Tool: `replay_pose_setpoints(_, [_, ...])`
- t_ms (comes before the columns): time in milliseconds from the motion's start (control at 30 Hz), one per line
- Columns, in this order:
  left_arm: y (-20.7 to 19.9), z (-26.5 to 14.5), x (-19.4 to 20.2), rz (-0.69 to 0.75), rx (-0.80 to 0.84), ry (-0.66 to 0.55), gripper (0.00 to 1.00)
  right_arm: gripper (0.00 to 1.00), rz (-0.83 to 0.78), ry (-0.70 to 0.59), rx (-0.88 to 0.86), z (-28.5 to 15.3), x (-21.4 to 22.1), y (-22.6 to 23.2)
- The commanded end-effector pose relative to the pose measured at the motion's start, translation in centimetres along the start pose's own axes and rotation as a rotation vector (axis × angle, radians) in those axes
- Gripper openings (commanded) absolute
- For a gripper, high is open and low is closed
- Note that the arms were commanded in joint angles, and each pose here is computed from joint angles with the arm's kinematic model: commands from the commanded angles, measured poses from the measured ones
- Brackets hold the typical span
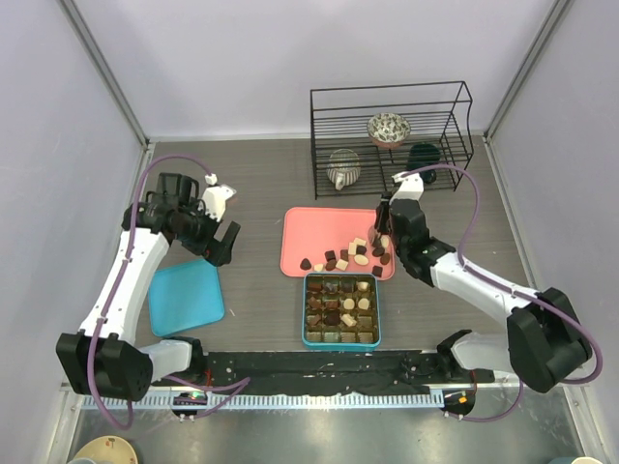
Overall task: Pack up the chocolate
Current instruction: Pick up the fake chocolate from the plate, then place the fake chocolate in the packing box.
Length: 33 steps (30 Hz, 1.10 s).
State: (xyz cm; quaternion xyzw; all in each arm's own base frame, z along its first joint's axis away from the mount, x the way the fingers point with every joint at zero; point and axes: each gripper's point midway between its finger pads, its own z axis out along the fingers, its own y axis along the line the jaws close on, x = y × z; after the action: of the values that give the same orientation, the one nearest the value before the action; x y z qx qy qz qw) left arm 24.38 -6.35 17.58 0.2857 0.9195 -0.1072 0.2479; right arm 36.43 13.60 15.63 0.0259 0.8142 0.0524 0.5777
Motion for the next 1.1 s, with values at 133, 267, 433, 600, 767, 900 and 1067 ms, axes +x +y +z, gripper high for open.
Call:
replay_pose_setpoints(133, [0.1, -1.1, -0.7, 0.013, -0.015, -0.034, 1.00, 0.24, 0.011, -0.186, -0.066, -3.8, -8.4, 2.0])
replay_pose_setpoints(267, [0.2, -0.9, -0.7, 0.012, -0.017, -0.031, 1.00, 0.24, -0.017, -0.185, -0.098, -7.3, -9.1, 3.5])
replay_pose_setpoints(433, [0.3, -0.5, -0.6, 0.006, -0.016, -0.025, 1.00, 0.24, -0.024, -0.133, -0.135, -11.6, -7.6, 4.8])
replay_pose_setpoints(600, [0.3, -0.2, -0.6, -0.002, -0.007, -0.018, 1.00, 0.24, -0.005, -0.051, -0.183, -15.4, -5.0, 4.9])
replay_pose_setpoints(767, [0.4, -0.2, -0.7, 0.001, -0.012, -0.019, 1.00, 0.24, -0.010, 0.017, -0.237, -18.0, -3.0, 5.6])
replay_pose_setpoints(900, [0.4, -0.3, -0.7, 0.000, -0.011, -0.018, 1.00, 0.24, 0.002, 0.043, -0.277, -19.5, -2.9, 6.3])
replay_pose_setpoints(1067, [0.2, -0.2, -0.4, -0.007, -0.008, -0.010, 1.00, 0.24, -0.007, 0.082, -0.327, -21.1, -2.2, 7.3])
